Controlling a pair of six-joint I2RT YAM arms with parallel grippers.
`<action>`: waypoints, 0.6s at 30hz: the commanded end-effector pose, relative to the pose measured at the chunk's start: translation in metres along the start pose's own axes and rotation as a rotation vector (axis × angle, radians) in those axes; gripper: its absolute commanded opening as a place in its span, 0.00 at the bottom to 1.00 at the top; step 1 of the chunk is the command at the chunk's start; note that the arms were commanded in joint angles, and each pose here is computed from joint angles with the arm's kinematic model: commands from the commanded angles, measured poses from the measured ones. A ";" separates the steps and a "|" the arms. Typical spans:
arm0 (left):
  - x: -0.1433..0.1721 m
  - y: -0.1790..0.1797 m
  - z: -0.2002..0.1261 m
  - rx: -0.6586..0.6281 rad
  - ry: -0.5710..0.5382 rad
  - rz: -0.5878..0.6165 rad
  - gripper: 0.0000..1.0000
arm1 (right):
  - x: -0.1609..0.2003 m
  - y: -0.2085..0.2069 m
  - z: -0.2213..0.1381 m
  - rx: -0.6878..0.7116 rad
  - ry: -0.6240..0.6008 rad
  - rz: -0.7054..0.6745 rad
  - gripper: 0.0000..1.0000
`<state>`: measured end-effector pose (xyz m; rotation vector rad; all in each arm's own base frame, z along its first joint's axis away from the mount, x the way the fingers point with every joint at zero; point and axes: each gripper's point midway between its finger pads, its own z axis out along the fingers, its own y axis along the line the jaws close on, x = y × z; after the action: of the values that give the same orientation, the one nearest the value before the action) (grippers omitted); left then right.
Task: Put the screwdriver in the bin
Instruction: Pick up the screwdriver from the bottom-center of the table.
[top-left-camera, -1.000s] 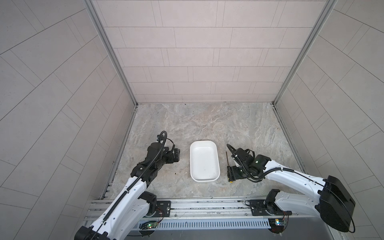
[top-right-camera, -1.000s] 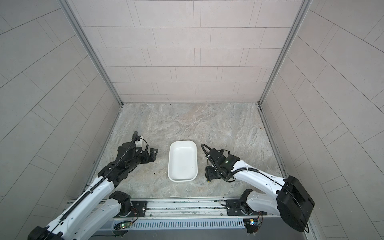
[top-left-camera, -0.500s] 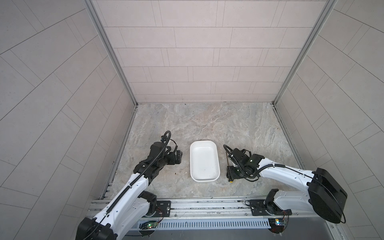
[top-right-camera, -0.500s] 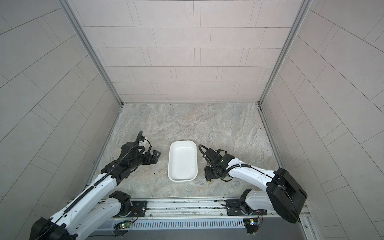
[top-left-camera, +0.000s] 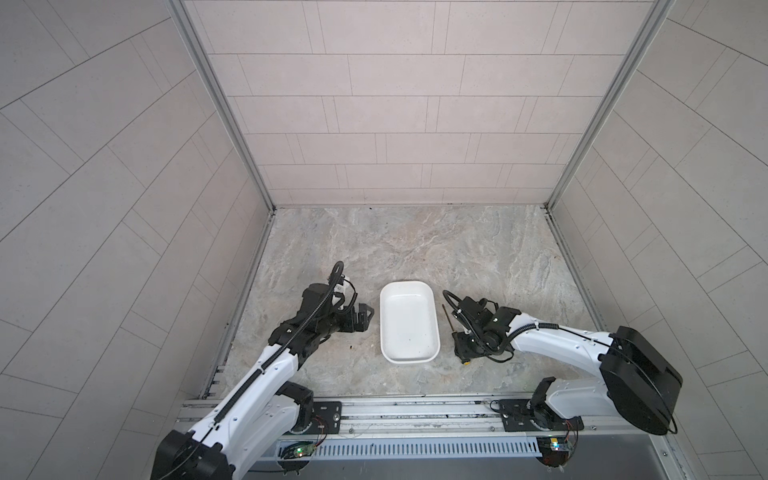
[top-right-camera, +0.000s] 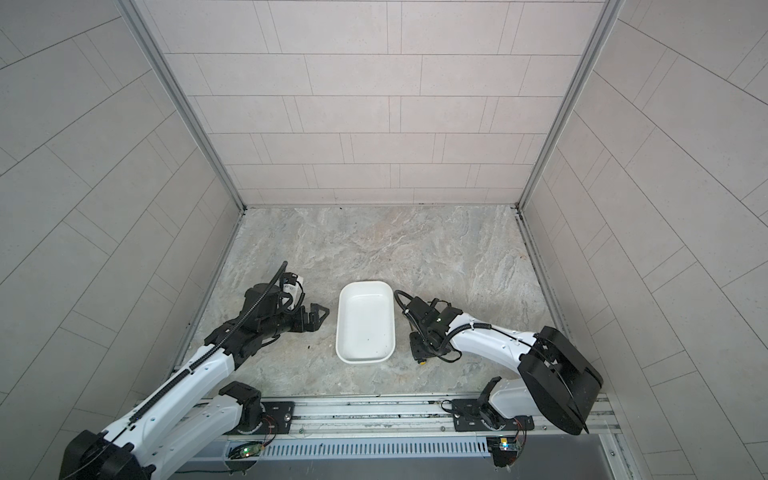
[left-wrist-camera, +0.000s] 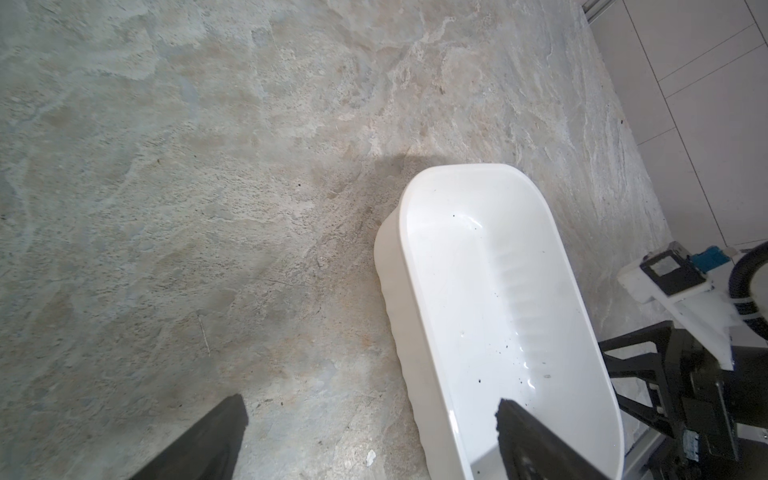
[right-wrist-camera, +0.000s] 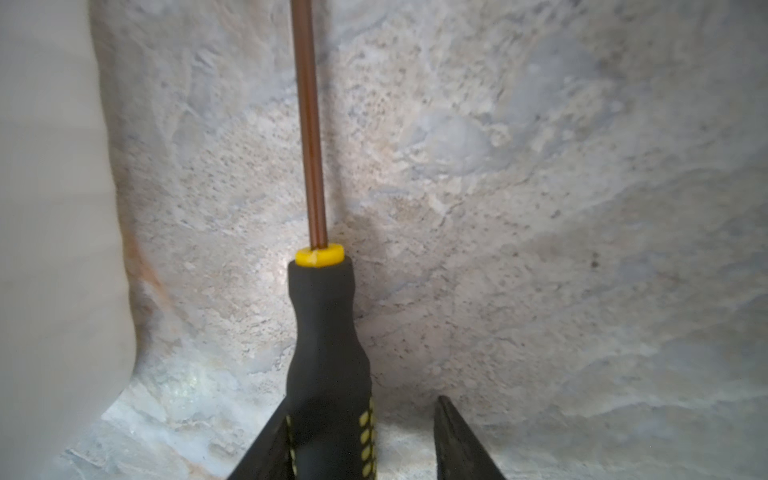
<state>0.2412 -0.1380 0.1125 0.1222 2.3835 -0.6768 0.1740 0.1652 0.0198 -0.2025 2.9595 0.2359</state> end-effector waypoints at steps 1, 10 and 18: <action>-0.013 -0.013 -0.003 0.040 -0.023 0.017 1.00 | -0.005 0.000 -0.001 0.017 -0.013 0.006 0.47; -0.013 -0.013 -0.005 0.029 -0.026 0.026 1.00 | -0.008 0.003 0.001 0.021 0.002 -0.012 0.45; -0.011 -0.012 -0.004 0.020 -0.021 0.026 1.00 | -0.006 0.003 0.007 0.027 0.025 -0.018 0.33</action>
<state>0.2405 -0.1432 0.1153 0.1445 2.3822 -0.6902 0.1818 0.1722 0.0178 -0.2266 2.9683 0.2198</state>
